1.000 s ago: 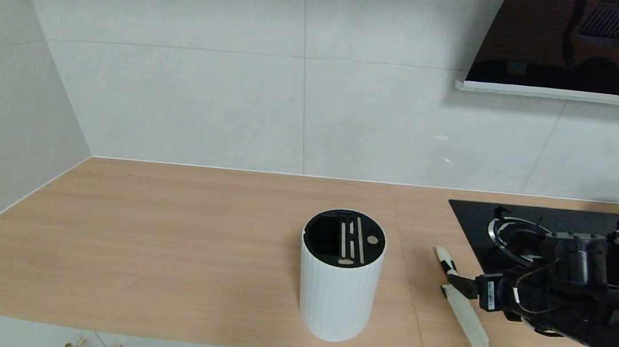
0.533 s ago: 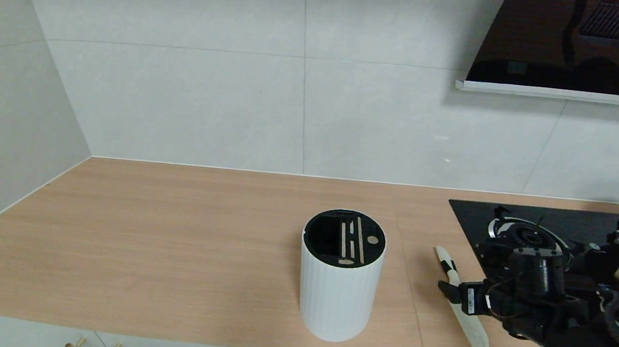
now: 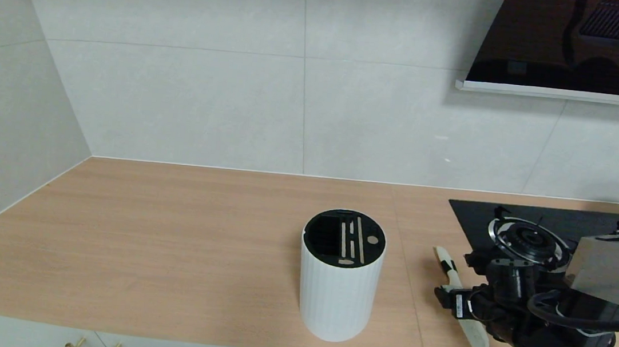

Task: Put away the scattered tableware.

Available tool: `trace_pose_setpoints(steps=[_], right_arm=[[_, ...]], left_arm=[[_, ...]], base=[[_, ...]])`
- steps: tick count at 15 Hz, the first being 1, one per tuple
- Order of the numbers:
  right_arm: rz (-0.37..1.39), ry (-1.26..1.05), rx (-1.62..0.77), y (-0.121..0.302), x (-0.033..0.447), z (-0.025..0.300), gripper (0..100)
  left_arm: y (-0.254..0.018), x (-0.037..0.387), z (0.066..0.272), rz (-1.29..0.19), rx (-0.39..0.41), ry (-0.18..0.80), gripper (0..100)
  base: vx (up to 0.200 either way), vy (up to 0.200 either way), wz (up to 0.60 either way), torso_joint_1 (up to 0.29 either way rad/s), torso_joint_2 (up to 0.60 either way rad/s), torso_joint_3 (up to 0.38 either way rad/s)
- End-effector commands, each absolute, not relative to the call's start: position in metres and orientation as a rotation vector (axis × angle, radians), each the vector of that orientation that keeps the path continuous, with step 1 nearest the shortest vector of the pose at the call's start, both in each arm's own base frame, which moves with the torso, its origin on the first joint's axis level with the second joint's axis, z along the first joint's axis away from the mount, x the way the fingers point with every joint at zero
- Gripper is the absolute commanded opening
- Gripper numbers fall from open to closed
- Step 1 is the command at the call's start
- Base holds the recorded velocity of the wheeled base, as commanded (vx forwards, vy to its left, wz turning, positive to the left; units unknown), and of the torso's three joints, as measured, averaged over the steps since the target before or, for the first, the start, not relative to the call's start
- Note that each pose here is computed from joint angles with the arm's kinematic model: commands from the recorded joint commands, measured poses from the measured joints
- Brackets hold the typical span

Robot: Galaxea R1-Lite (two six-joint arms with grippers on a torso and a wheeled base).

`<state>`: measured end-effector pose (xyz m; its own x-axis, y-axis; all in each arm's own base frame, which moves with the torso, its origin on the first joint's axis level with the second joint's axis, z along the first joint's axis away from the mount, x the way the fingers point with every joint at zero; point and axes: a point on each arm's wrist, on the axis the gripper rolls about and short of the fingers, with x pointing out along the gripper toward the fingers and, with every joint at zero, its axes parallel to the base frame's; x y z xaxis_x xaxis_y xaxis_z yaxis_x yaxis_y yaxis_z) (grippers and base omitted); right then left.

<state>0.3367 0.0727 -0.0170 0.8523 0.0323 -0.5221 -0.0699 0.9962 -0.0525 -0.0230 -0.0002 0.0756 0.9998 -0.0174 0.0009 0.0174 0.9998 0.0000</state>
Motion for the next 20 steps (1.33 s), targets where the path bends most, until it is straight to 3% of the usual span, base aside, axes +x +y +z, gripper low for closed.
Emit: trace_pose_setpoints(steps=[1,11,12,20], right_arm=[[0.047,0.566,-0.074,0.0715,0.3397,-0.0269,100],[0.033,0.567,-0.073,0.0706,0.3462,-0.0345,100],[0.033,0.569,-0.073,0.0706,0.3461,-0.035,0],[0.031,0.565,-0.073,0.0706,0.3465,-0.0343,0]], left_arm=[[-0.0002,-0.0229,0.0757,-0.017,0.0,0.0,100],[-0.0002,-0.0228,0.0753,-0.018,0.0,0.002,100],[-0.0002,-0.0229,0.0757,-0.017,0.0,0.0,100],[-0.0002,-0.0228,0.0753,-0.017,0.0,0.002,100]], base=[[0.0,0.0,0.0,0.0,0.0,0.0],[0.0,0.0,0.0,0.0,0.0,0.0],[0.0,0.0,0.0,0.0,0.0,0.0],[0.0,0.0,0.0,0.0,0.0,0.0]])
